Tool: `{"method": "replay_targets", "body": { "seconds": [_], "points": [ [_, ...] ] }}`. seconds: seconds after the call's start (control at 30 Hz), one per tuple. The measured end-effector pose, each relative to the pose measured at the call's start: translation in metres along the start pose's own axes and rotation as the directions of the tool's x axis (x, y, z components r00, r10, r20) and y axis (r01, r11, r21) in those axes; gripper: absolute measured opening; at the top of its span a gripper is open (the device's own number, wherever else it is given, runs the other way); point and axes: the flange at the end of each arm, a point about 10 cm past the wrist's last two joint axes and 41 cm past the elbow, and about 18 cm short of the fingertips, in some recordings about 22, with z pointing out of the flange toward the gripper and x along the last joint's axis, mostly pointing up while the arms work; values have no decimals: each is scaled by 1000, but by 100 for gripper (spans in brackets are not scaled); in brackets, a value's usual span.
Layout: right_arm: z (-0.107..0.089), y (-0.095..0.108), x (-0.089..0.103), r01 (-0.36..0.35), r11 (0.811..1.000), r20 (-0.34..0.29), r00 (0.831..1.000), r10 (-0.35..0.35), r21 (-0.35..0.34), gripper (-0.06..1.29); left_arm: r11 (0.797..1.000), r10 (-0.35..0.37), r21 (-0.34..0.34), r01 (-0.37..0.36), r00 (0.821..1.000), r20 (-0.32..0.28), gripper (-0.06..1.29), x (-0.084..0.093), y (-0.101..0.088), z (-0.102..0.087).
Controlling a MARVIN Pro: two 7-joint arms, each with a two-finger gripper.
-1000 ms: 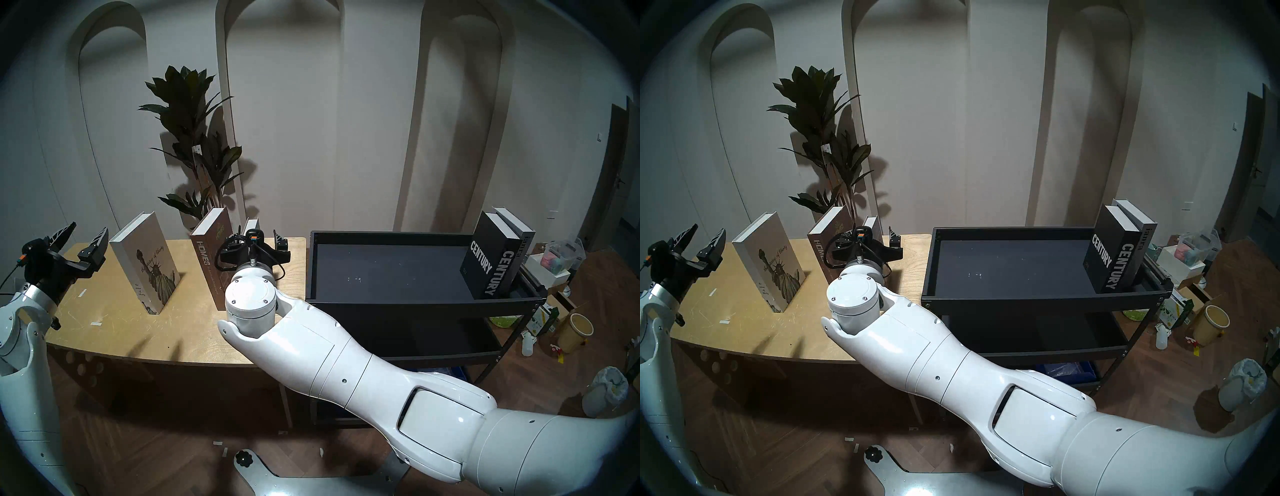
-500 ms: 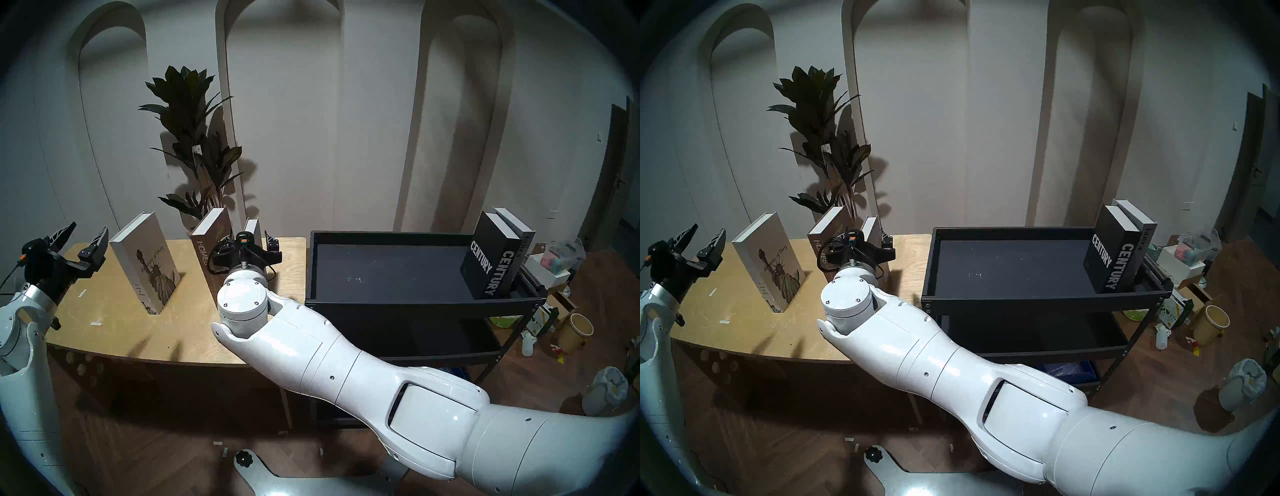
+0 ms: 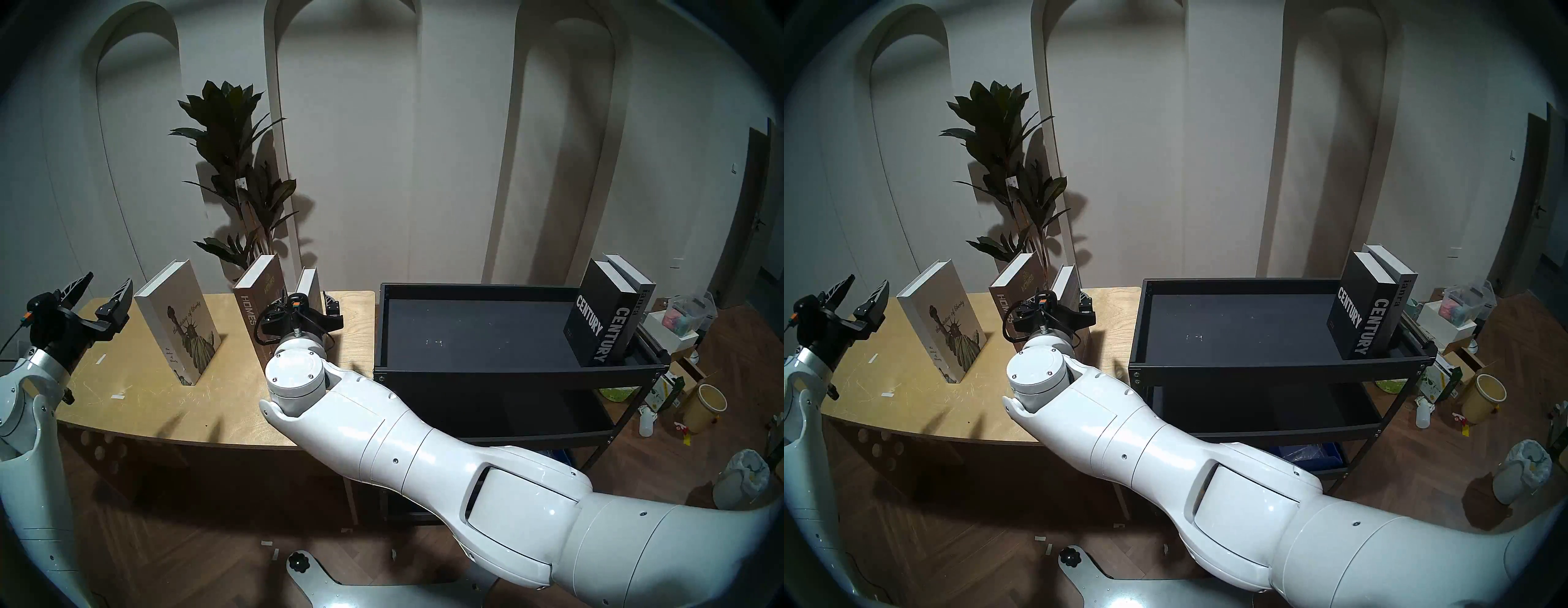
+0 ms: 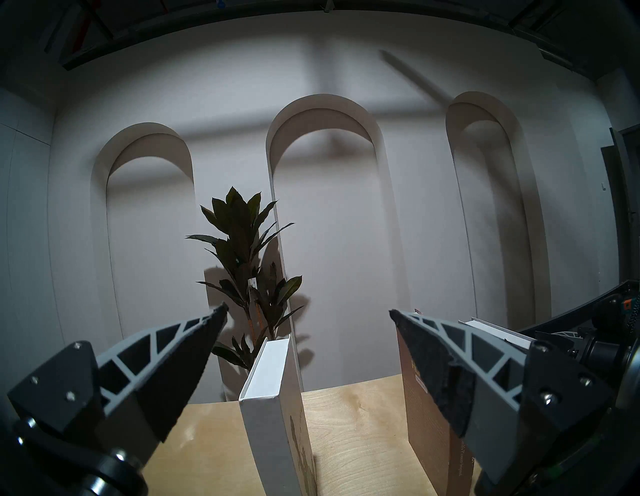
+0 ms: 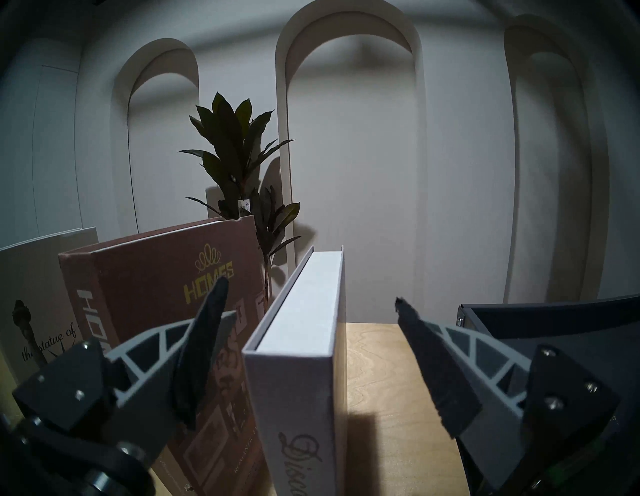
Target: Move the books from the display table onto the shelf, standing them upright with spines facing out and tallest at one end
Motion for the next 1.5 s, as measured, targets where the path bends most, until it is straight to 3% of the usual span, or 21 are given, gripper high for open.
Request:
{"method": "replay_targets", "body": {
  "seconds": [0.27, 0.37, 0.4, 0.43, 0.47, 0.83, 1.03, 1.17, 1.5],
  "points": [
    [2, 1, -5, 2, 1000, 4, 1000, -2, -7, 119, 1000, 0, 0, 0, 1000, 0, 128, 0, 0, 0],
    [2, 1, -4, 0, 1000, 1, 1000, 0, -6, 94, 1000, 0, 0, 0, 1000, 0, 128, 0, 0, 0],
    [2, 1, -3, -2, 1000, 0, 1000, 2, -6, 67, 1000, 0, 0, 0, 1000, 0, 128, 0, 0, 0],
    [2, 1, -3, -2, 1000, -2, 1000, 2, -5, 59, 1000, 0, 0, 0, 1000, 0, 128, 0, 0, 0],
    [2, 1, -2, -3, 1000, -6, 1000, 3, -6, 32, 1000, 0, 0, 0, 1000, 0, 128, 0, 0, 0],
    [-2, 13, 15, -24, 999, -60, 998, 22, -31, 31, 1000, 0, 0, 0, 1000, 0, 128, 0, 0, 0],
    [-2, 25, 35, -44, 998, -120, 992, 38, -47, 31, 1000, 0, 0, 0, 1000, 0, 128, 0, 0, 0],
    [-2, 32, 52, -61, 997, -170, 984, 51, -55, 31, 1000, 0, 0, 0, 1000, 0, 128, 0, 0, 0],
    [-7, 52, 104, -127, 989, -326, 941, 95, -79, 31, 1000, 0, 0, 0, 1000, 0, 128, 0, 0, 0]
  ]
}}
